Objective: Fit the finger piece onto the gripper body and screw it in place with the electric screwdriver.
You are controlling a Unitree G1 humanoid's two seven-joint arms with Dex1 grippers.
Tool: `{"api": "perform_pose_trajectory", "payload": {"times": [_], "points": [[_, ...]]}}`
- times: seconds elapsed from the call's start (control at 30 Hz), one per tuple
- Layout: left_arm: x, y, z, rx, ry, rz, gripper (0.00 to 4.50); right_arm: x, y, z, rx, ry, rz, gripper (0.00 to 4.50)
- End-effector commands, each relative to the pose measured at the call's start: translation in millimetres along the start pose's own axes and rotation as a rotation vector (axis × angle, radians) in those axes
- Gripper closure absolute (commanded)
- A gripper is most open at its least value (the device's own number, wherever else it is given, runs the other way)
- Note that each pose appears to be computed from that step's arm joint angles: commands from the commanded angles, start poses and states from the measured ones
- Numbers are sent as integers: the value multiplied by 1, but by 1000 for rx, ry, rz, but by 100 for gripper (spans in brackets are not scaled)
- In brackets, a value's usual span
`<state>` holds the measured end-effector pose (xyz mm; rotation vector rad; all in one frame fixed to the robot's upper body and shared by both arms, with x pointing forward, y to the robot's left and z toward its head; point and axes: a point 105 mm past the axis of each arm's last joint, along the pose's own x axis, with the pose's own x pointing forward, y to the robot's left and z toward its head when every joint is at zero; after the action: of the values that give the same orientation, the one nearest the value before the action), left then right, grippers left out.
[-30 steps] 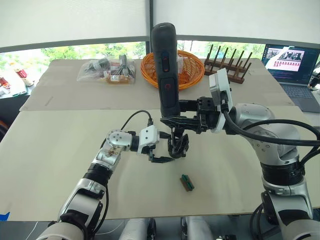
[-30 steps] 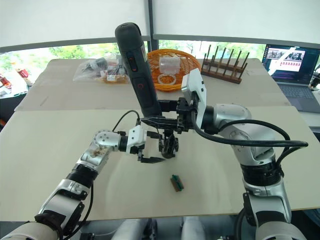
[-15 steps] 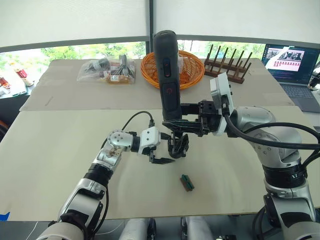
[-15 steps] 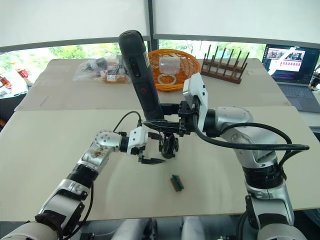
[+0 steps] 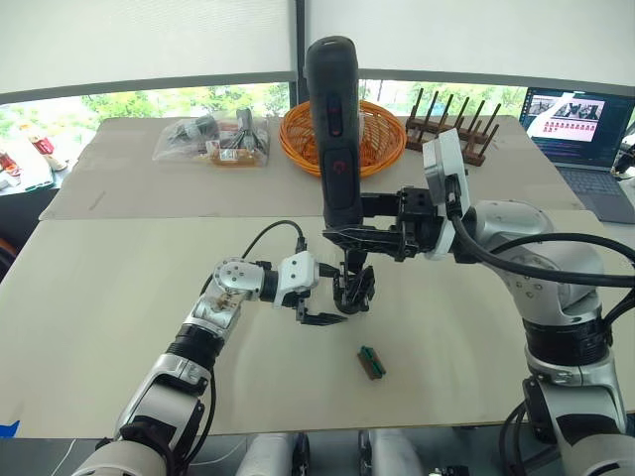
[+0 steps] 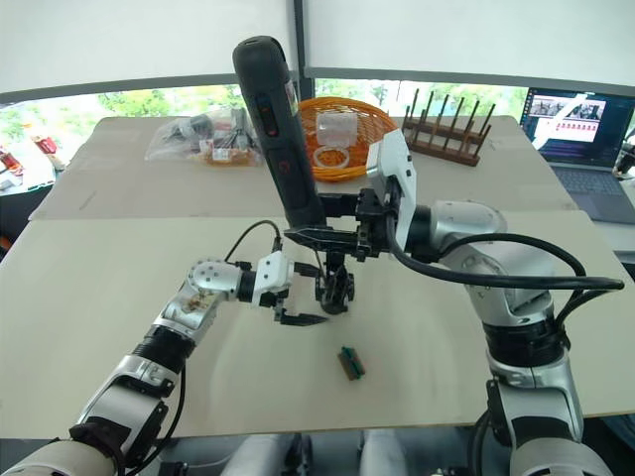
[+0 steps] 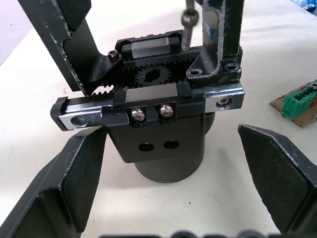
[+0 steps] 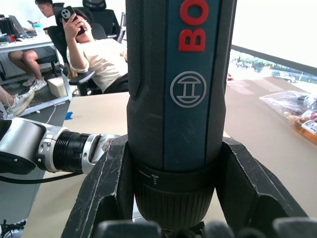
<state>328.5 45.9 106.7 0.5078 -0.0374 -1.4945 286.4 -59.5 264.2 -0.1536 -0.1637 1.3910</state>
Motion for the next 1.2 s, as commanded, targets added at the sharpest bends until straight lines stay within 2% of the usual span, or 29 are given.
{"api": "perform_pose_trajectory", "payload": {"times": [0.03,1.2], "points": [[1,4,9,35,-22,6,0,-4,3,17,-53,-51,1,261],[1,4,9,37,-21,13,0,-1,8,10,-41,-53,12,261]]}}
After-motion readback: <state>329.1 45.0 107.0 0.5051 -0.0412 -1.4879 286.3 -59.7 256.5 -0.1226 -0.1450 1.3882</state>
